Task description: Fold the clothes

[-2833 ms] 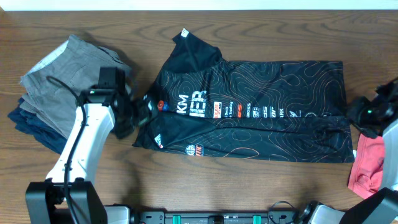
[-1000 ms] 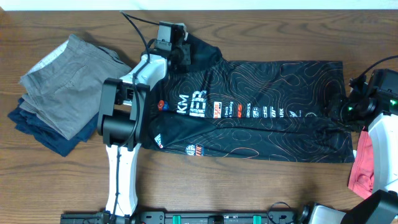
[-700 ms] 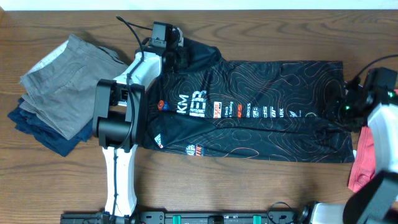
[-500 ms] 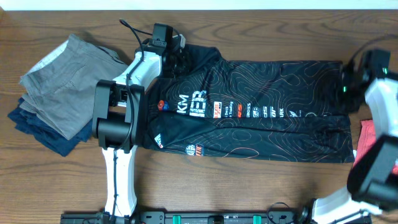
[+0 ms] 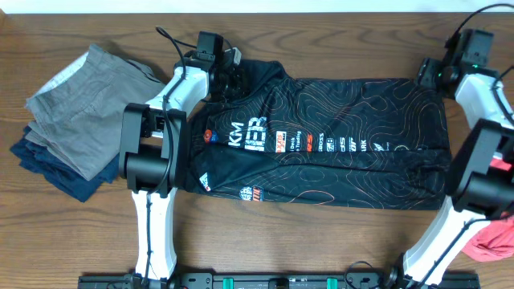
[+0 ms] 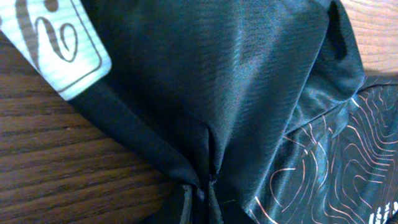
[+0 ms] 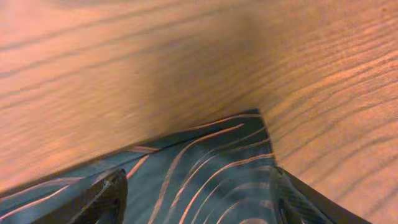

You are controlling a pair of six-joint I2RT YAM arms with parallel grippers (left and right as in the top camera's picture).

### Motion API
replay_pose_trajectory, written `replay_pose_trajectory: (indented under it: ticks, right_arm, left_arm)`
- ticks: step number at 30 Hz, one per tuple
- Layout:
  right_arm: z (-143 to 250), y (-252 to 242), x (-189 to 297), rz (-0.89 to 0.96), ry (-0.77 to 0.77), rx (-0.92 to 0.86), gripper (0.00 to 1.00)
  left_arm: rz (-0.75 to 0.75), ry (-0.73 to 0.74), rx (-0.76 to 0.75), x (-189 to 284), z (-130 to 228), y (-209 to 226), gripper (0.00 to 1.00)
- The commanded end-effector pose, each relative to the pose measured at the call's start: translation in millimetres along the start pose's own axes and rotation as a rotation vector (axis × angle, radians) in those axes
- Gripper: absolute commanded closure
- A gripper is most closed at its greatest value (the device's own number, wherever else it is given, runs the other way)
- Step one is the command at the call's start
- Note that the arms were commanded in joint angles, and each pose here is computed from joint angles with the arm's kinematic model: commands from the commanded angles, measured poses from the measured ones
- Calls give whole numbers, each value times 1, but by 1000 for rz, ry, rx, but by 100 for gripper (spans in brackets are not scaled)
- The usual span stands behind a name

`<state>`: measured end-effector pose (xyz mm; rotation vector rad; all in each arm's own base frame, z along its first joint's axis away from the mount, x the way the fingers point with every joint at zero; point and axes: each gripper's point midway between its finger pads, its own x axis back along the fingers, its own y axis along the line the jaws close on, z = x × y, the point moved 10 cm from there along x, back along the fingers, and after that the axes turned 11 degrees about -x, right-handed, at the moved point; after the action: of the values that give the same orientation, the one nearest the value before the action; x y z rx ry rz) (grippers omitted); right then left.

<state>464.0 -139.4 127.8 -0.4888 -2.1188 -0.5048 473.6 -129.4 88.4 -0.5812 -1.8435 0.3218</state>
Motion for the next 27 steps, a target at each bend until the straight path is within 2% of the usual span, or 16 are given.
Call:
replay_pose_trajectory:
  ticks: [1,7,13,15,16,20,21,27]
  right_arm:
    - [0,-10,-15,99,-33,-29,30]
    - [4,-14,-33,127,-53,-74,30]
    - [18,-18,-53,133,-9,-77,32]
    - [22,-18,-58,135,3,-89,40]
    - [23,-19,-59,137,8,-95,48]
    - [24,-19,-60,136,14,-116,94]
    - [25,-19,-59,140,20,-129,99]
    - [19,-26,-45,161,46,-171,99]
  left_arm:
    - [15,-20,-10,12,-4,-6,89]
    - [15,-20,-10,12,-4,-6,89]
    - [15,-20,-10,12,-4,-6,89]
    - [15,-20,-10,12,-4,-6,89]
    - [15,-20,-10,12,-4,-6,89]
    - [15,-27,-13,13,-5,-6,89]
    - [16,-33,-14,13,-6,-5,89]
    - [12,-91,-15,35,-16,-2,92]
